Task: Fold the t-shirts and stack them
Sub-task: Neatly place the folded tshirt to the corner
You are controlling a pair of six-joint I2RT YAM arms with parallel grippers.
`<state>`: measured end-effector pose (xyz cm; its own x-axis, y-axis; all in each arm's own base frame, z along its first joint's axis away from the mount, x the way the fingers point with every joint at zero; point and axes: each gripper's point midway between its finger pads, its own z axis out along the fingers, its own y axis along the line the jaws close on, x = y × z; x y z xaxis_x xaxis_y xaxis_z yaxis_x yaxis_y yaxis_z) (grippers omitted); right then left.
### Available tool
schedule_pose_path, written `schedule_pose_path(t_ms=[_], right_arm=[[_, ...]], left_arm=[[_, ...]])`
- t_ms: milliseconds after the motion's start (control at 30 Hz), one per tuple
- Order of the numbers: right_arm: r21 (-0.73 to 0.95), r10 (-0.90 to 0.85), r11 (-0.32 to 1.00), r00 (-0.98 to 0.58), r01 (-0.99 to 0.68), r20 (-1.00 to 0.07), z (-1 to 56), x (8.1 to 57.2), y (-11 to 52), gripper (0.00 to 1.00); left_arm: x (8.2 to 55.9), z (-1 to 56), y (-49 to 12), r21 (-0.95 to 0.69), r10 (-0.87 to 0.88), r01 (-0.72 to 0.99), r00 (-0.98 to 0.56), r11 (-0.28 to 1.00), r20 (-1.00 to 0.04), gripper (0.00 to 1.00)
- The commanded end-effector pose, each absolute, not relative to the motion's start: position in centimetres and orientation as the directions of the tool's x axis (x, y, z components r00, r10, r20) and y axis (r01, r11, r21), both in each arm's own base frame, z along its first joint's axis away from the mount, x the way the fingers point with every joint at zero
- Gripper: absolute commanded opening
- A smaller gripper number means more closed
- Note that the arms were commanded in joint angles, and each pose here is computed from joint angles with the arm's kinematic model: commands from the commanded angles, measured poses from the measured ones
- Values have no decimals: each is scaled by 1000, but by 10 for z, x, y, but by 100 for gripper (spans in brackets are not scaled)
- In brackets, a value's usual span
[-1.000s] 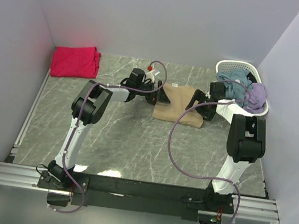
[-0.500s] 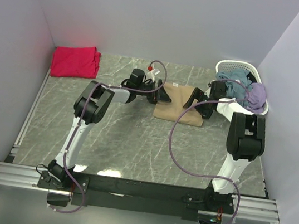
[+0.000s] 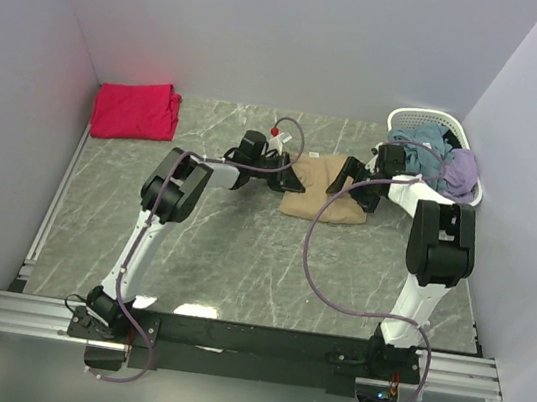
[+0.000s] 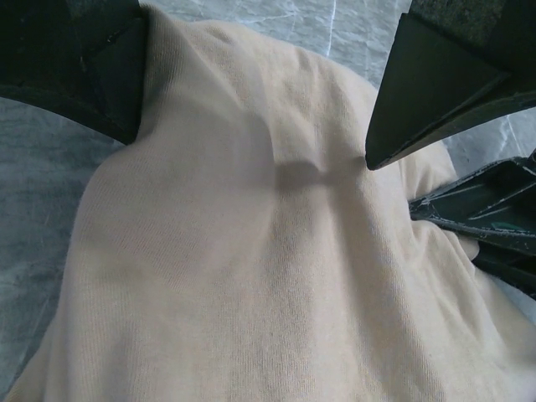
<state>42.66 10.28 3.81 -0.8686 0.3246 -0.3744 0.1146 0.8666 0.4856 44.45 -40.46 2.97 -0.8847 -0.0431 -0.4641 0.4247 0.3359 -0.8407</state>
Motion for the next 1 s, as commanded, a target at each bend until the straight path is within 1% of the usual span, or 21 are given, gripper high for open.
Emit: schedule_pose_path(t_ms=[0,100,133,167,200,233,300,333,367,400,467,633,700,967], right_arm=[[469,304,876,-885,114,-352,29,423,106,100],[458,306,882,-878,114,-369,34,424,104,100],[452,308,884,-874,118,-376,35,423,102,100],[442,309,889,-869,120,-386,37,423,100,100],[430,313,895,-854,119,-415,47,424,96,100],[422,312,899,-846,117,-431,52,424,95,100],[402,314,909,-820,113,-479,68,423,88,100],[397,315,911,-810,112,-494,75,422,87,100],[394,316,913,-793,106,-520,87,421,85,100],[390,317,915,-785,105,-533,92,421,83,100],[375,317,921,-763,105,-564,107,419,79,100],[365,305,927,-740,86,-599,130,416,76,100],[369,304,926,-730,76,-612,138,415,76,100],[382,306,921,-741,73,-597,131,410,79,100]], left_arm=[[422,-14,-408,-849,11,350,-926,395,-376,1],[424,-7,-408,-848,4,358,-922,392,-387,1],[426,-9,-406,-833,3,359,-919,421,-395,1],[432,1,-404,-815,-8,375,-907,442,-421,1],[437,3,-400,-799,-14,379,-900,468,-435,1],[444,-2,-391,-751,-14,377,-890,542,-457,1],[459,24,-381,-700,-36,402,-853,590,-521,1],[470,23,-364,-649,-50,378,-840,660,-540,1],[480,43,-357,-620,-65,387,-813,682,-579,1],[487,50,-350,-575,-53,407,-783,709,-619,1],[496,70,-330,-536,-66,389,-762,749,-644,1],[516,110,-299,-469,-67,404,-698,785,-713,1],[520,116,-290,-447,-53,404,-692,798,-720,1],[534,156,-283,-398,-17,459,-638,795,-770,1]])
